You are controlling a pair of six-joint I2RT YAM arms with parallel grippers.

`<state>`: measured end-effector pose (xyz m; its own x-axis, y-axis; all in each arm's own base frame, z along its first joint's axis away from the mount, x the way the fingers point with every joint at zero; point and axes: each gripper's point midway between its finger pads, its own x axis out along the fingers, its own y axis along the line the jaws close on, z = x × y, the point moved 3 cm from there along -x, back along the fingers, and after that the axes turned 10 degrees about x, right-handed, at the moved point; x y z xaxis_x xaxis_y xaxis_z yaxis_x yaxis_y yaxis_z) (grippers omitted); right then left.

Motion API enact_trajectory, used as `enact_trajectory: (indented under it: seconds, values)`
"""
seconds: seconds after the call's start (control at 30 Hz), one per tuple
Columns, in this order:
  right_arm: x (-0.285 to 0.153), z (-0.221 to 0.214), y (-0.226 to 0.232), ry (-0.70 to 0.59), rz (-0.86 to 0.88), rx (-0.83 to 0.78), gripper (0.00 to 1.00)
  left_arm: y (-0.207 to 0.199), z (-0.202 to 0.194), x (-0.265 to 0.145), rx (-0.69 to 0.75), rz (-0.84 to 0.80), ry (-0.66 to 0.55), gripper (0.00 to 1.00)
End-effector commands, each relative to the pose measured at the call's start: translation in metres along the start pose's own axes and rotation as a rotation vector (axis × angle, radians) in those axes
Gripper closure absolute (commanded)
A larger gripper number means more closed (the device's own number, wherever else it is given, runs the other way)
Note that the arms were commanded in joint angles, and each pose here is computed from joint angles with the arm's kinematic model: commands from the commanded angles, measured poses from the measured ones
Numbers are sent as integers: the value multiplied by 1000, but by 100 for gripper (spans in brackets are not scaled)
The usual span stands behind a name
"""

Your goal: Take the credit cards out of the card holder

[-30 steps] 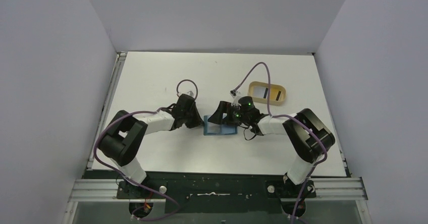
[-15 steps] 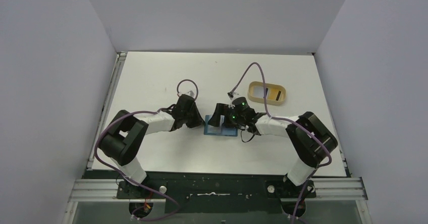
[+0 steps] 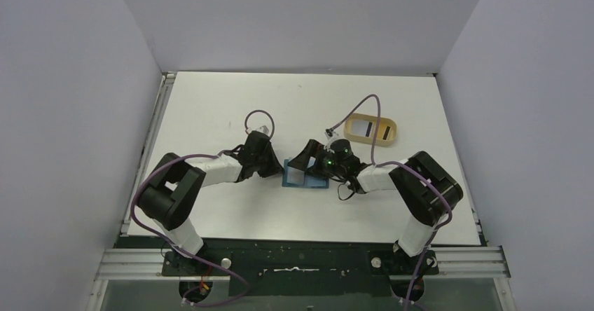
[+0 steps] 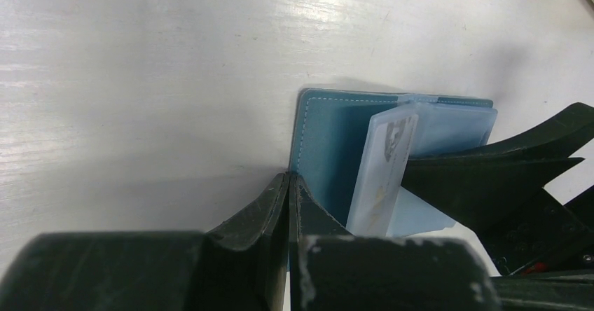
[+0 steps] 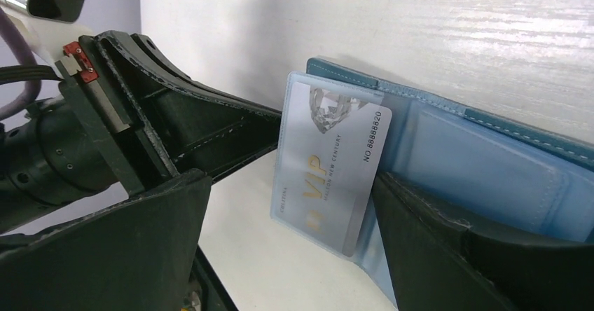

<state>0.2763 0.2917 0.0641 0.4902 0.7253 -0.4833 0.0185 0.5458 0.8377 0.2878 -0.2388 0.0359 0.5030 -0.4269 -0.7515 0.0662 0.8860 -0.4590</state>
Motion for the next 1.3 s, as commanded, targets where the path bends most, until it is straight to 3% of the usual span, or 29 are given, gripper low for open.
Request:
enact_trajectory:
  seconds: [0.0, 0.5, 0.87, 1.27]
  values:
    - [-8, 4, 37, -15, 194, 46, 12, 20, -23, 2, 33, 75, 71, 100]
    - [-19, 7, 63, -66, 431, 117, 16, 20, -21, 3, 43, 77, 70, 100]
    - [13, -20, 28, 68, 118, 41, 15, 23, -25, 0, 46, 95, 88, 100]
    - [-14, -11, 42, 74, 78, -11, 15, 27, -27, 0, 42, 102, 95, 100]
